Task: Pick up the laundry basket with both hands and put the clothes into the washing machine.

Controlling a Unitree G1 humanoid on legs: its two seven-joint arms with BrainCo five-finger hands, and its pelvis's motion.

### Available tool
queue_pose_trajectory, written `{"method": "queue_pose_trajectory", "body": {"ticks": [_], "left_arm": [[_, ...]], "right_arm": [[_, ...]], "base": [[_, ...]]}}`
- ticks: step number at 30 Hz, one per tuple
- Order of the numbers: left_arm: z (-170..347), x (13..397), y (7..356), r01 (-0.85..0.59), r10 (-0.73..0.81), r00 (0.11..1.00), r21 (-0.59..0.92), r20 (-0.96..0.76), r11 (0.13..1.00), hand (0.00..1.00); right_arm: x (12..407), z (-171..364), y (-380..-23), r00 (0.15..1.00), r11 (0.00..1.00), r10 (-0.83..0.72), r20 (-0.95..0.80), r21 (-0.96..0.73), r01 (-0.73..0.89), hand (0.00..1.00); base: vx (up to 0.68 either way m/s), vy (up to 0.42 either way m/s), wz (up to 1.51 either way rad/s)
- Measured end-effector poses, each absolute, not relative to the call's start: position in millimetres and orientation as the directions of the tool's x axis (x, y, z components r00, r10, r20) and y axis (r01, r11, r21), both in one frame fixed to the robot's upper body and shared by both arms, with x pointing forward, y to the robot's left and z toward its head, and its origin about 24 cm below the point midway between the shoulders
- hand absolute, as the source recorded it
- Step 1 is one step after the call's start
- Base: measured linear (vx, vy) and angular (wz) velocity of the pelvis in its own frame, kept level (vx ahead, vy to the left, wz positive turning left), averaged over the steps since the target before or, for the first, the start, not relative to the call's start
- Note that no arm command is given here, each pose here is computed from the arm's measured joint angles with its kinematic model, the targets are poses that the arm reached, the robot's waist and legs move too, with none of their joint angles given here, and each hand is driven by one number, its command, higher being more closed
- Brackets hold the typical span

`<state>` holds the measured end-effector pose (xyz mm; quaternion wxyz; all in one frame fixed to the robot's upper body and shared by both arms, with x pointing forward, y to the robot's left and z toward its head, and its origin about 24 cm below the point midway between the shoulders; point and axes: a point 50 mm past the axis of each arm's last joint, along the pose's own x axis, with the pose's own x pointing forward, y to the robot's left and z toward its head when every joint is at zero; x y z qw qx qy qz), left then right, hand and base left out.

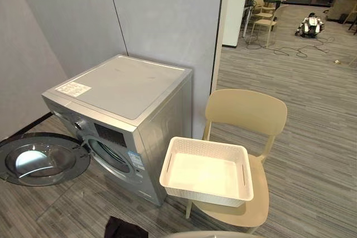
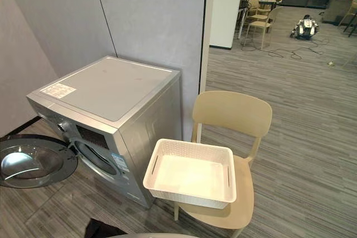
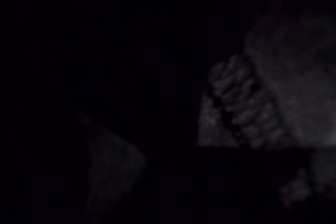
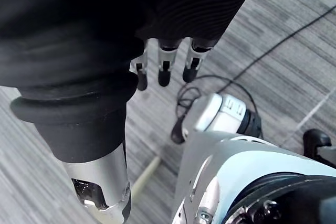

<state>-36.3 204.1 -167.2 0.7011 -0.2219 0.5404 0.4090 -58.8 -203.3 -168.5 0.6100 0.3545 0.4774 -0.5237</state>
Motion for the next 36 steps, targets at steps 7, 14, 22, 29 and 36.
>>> {"method": "queue_pose_trajectory", "body": {"ticks": [7, 14, 22, 29, 36], "left_arm": [[-166.8, 26.3, 206.6, -0.704, 0.318, 0.269, 0.039, -0.909, 0.709, 1.00], [-159.0, 58.7, 201.0, -0.702, 0.332, 0.385, -0.039, -0.861, 0.711, 1.00], [-167.8, 28.8, 198.6, -0.764, 0.328, 0.250, 0.022, -0.911, 0.645, 1.00], [-166.9, 36.4, 211.8, -0.641, 0.313, 0.275, 0.069, -0.909, 0.764, 1.00], [-166.5, 43.3, 207.6, -0.571, 0.292, 0.308, 0.070, -0.906, 0.818, 1.00]], "right_arm": [[37.0, -169.4, -209.5, 0.278, 0.538, -0.274, -0.921, 0.093, 0.838, 0.00], [92.0, -157.4, -214.5, 0.445, 0.763, -0.249, -0.860, 0.109, 0.637, 0.00], [120.7, -143.8, -230.4, 0.507, 0.756, -0.325, -0.799, 0.102, 0.646, 0.00], [89.0, -162.0, -211.7, 0.389, 0.721, -0.245, -0.888, 0.102, 0.685, 0.00], [89.4, -160.7, -220.4, 0.379, 0.749, -0.253, -0.890, 0.067, 0.659, 0.00]], "base": [[-0.01, -0.011, -0.03], [0.04, -0.080, 1.13], [0.00, 0.008, 1.37], [0.00, 0.163, 0.64], [-0.01, 0.083, 0.40]]}}
